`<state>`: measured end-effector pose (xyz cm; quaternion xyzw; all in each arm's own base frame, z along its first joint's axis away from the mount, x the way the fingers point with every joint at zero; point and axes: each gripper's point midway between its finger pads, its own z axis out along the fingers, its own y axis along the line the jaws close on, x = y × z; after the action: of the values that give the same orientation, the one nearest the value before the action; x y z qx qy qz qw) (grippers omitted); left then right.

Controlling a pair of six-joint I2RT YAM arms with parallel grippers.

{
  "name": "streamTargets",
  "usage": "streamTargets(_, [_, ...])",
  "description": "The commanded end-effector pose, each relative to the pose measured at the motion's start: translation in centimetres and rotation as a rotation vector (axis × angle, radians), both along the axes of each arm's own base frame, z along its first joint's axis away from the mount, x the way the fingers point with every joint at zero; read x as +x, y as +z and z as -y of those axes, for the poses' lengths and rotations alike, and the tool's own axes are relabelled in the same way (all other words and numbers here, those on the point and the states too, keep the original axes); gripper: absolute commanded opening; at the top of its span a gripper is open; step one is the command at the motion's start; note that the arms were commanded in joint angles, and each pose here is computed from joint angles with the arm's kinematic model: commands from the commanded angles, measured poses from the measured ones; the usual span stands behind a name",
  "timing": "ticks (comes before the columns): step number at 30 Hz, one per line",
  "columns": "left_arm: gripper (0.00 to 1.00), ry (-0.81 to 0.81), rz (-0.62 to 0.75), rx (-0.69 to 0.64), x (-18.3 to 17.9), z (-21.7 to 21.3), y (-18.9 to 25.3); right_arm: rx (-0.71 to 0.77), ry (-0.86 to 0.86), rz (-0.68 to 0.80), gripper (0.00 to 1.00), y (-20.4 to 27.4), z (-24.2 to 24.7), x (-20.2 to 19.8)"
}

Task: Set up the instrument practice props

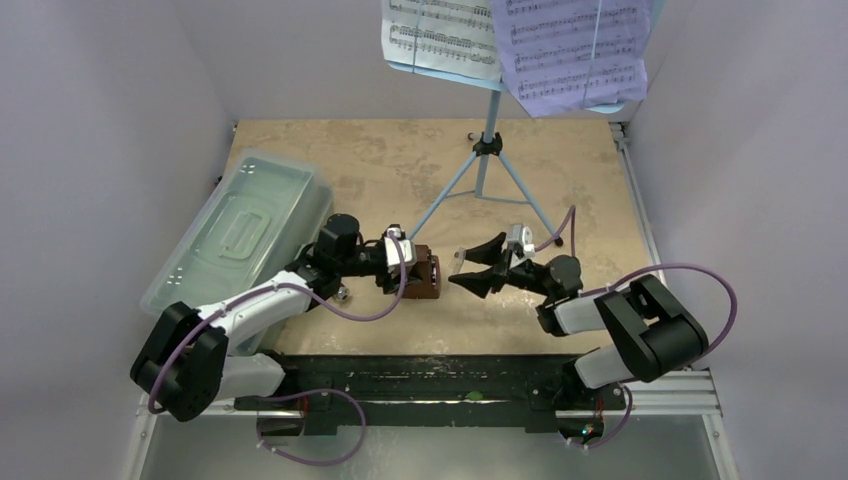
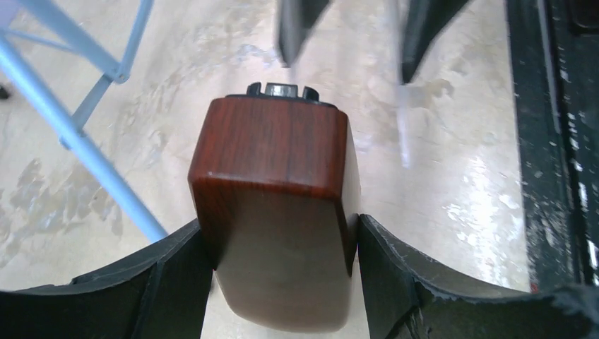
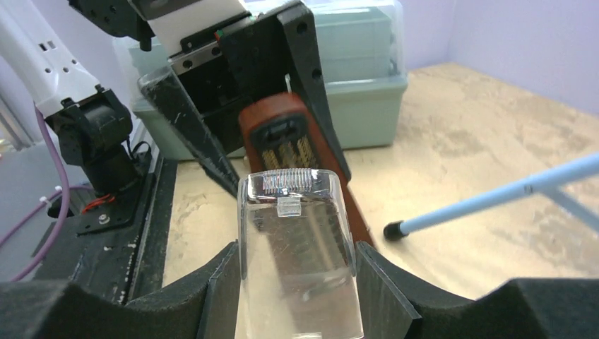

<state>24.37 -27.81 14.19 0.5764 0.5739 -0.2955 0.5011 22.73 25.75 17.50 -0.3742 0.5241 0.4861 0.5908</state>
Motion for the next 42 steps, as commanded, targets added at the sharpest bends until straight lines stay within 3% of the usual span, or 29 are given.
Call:
streamTargets(1, [0.00,0.103,0.151,-0.087,4.0,0.1,2.7,0.119,-0.048,0.076,0.00,3.2,1.2,-0.2])
streamTargets(5, [0.00,0.100,0.148,-0.080,4.2,0.2,2.7,0.124,-0.140,0.000,0.00,3.6,1.8,1.5])
streamTargets(8, [0.00,0.095,0.146,-0.072,4.0,0.1,2.8,0.001,-0.497,-0.227,0.00,1.6,4.7,7.3])
streamTargets(12, [0.00,0.065,0.139,-0.069,3.8,0.5,2.8,-0.167,-0.947,-0.441,0.00,1.1,10.7,11.8])
streamTargets(18, [0.00,0.046,0.116,-0.067,3.5,0.7,2.6,-0.494,-1.475,-0.834,0.00,-5.1,18.9,10.1])
streamTargets(22, [0.02,0.047,0.093,-0.070,3.6,0.9,2.8,-0.685,-1.476,-0.924,0.00,-10.0,19.0,9.5])
streamTargets(26, [0.39,0.108,0.086,-0.097,4.0,0.5,3.7,-0.738,-1.483,-0.936,0.00,-11.6,19.2,9.6])
streamTargets(28, [0.50,0.131,0.088,-0.120,4.1,0.3,4.6,-0.750,-1.473,-0.928,0.01,-12.1,19.0,9.8])
streamTargets(31, [0.75,0.169,0.074,-0.146,4.1,0.0,6.0,-0.777,-1.468,-0.903,0.26,-12.0,19.2,10.1])
streamTargets(33, [0.93,0.202,0.049,-0.166,4.0,-0.3,7.3,-0.744,-1.462,-0.879,0.50,-11.3,19.1,10.4])
streamTargets(36, [0.99,0.237,-0.011,-0.196,3.2,-0.9,9.1,-0.725,-1.415,-0.842,0.71,-10.2,18.5,10.7])
streamTargets(38, [1.00,0.251,-0.058,-0.211,2.2,-1.3,10.2,-0.700,-1.380,-0.792,0.95,-8.4,18.0,11.1])
streamTargets(42, [1.00,0.294,-0.140,-0.224,0.2,-2.7,12.1,-0.666,-1.301,-0.695,0.99,-5.0,16.2,11.7])
